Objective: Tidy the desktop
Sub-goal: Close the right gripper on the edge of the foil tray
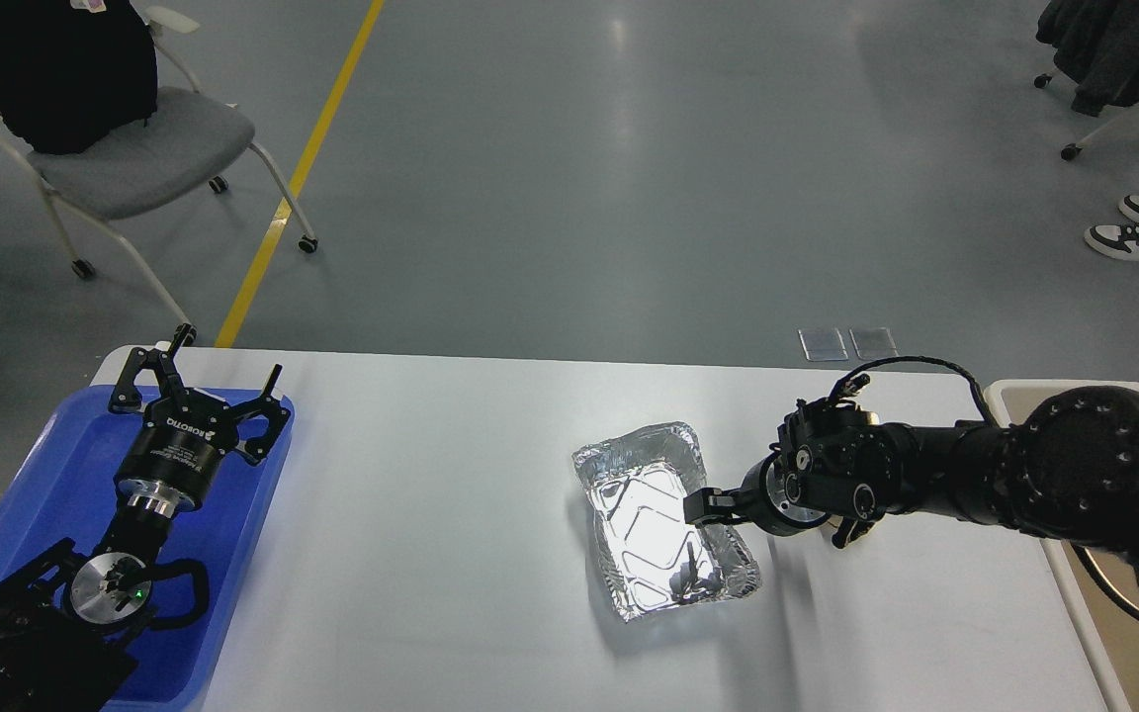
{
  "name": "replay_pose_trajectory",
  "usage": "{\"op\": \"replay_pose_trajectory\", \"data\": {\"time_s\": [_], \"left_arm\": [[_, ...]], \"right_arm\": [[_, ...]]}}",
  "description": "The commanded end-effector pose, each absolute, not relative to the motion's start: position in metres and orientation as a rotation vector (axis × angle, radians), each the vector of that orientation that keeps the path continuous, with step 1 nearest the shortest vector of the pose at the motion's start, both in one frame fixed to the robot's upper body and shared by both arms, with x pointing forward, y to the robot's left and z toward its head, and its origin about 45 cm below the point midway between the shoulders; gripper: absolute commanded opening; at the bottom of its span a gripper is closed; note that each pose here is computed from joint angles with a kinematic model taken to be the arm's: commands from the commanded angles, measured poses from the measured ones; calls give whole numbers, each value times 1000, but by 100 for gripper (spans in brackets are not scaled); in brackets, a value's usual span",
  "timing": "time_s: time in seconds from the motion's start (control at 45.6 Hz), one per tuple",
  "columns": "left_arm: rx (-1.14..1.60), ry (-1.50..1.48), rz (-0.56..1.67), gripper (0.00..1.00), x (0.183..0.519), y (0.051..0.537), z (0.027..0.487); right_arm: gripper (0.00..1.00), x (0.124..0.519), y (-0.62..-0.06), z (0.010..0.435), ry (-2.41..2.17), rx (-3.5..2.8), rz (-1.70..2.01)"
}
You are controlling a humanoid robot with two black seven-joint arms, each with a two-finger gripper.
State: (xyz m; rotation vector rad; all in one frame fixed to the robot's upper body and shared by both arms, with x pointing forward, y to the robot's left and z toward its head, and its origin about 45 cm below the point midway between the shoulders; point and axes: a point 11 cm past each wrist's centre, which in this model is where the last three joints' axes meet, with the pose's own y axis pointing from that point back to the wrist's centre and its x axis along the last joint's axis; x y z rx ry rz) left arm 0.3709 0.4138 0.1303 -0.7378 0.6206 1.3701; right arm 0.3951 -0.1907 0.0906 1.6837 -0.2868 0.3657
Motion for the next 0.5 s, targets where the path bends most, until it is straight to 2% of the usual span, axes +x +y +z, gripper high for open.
{"op": "replay_pose_trajectory", "data": {"time_s": [0.0,0.329,0.482], "left_arm": [[-738,621,1370,99,371,414,130],[-738,621,1370,99,371,414,130],[-738,621,1370,99,371,414,130]], "right_arm": [[99,394,-192,87,-295,1685,378],[96,388,-191,80,-280,1706,373],[83,387,-188,80,-277,1732,376]]}}
